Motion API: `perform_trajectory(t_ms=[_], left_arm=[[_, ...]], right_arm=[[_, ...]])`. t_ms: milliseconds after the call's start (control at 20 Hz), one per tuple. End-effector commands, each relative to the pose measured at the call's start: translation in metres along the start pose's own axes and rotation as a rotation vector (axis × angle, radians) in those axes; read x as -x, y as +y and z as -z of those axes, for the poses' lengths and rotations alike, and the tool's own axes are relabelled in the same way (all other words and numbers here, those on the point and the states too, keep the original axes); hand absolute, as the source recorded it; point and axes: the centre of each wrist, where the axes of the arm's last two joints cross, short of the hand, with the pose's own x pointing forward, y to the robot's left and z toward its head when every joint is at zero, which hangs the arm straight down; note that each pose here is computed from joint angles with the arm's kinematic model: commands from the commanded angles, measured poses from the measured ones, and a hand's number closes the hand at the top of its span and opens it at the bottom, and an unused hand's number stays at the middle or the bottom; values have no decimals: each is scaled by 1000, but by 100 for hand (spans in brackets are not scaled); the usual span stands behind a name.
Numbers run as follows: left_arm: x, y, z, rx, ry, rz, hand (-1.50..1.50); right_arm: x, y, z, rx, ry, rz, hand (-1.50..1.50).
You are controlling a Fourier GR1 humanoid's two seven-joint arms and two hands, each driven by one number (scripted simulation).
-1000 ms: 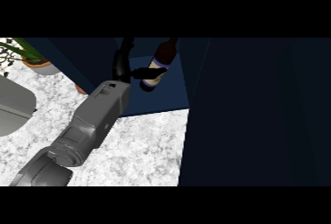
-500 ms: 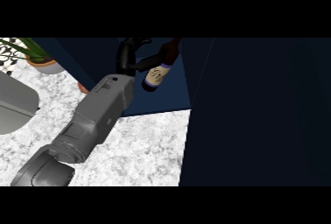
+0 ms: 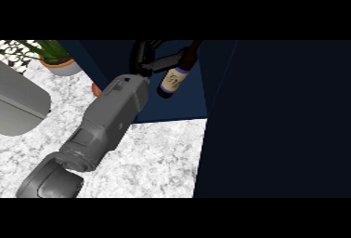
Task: Pick up the wine, place it into the cabinet and close the cabinet
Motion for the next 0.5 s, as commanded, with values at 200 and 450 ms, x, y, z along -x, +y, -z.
perform_trajectory(t_ms=[200,450], left_arm=[[-7,-15,4,53,8,-55,-150],[2,-18,-6,48,13,-71,-150]], right_arm=[[-46,-2,-14,1,8,109,-150],[-56,-10,-11,21,2,98,-150]])
